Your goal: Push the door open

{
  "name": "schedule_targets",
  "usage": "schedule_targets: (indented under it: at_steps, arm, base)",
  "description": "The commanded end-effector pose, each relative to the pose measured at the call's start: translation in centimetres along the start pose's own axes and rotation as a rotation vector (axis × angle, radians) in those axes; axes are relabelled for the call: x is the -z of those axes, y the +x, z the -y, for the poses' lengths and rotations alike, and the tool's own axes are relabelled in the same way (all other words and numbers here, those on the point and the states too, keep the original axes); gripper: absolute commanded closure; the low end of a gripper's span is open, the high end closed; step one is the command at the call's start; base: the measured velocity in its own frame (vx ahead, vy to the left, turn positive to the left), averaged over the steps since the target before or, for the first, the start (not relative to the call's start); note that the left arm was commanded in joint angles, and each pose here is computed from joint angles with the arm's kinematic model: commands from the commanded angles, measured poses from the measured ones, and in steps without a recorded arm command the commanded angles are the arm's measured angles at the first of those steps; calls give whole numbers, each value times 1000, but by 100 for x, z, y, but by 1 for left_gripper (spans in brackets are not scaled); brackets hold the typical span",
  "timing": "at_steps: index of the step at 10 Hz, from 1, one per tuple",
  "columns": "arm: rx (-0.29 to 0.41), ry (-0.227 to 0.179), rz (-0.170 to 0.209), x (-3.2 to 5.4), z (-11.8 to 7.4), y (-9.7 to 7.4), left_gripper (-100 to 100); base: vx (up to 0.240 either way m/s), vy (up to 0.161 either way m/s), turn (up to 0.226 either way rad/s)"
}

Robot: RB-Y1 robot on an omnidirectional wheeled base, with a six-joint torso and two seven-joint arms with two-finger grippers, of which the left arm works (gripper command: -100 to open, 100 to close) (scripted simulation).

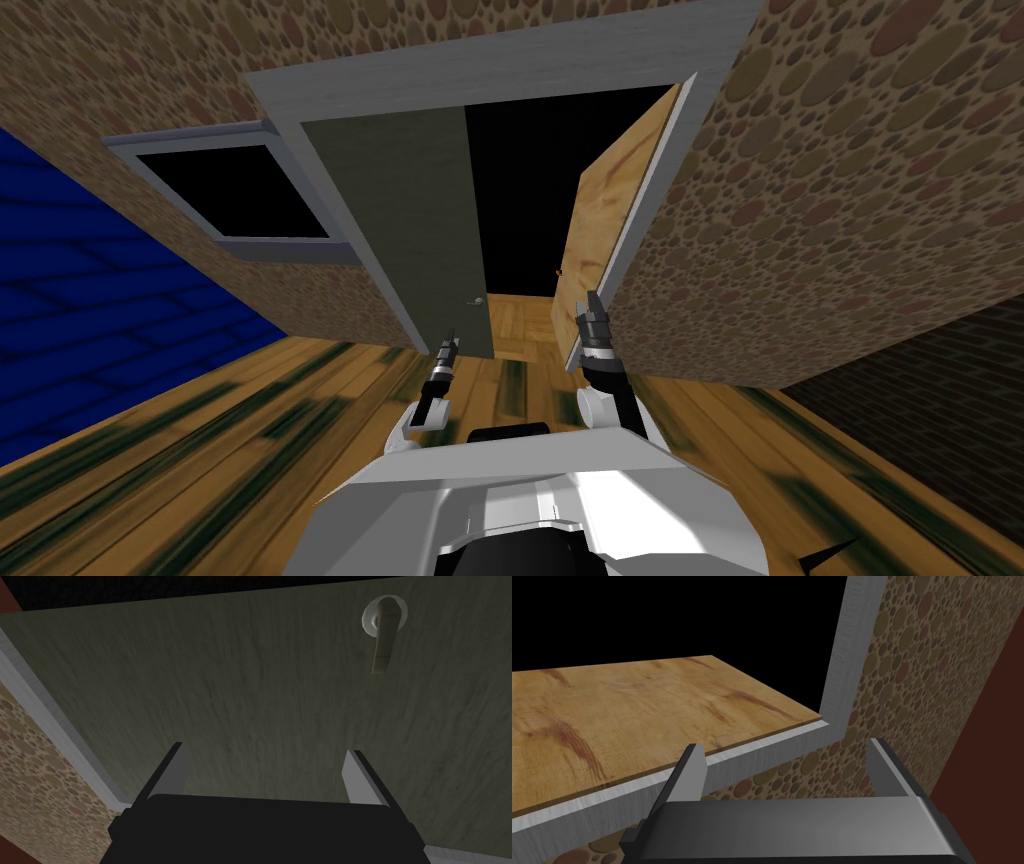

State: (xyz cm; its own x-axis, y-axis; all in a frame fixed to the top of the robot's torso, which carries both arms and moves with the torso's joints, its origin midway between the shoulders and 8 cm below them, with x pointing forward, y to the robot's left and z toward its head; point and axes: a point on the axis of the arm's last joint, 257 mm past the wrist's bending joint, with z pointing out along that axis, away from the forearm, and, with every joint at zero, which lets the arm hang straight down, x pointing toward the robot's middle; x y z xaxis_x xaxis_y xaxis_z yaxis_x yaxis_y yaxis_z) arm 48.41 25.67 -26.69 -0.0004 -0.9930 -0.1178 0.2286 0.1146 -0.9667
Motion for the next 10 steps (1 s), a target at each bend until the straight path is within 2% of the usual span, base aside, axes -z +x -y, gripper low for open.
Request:
schedule_targets:
  at_steps: [1,10]
  arm:
    - [10,-12,-7,-12,-91,39,-100]
    - [49,-87,-38,16,-538,195,-100]
  base:
    - [91,70,-34]
    - [71,39,-25]
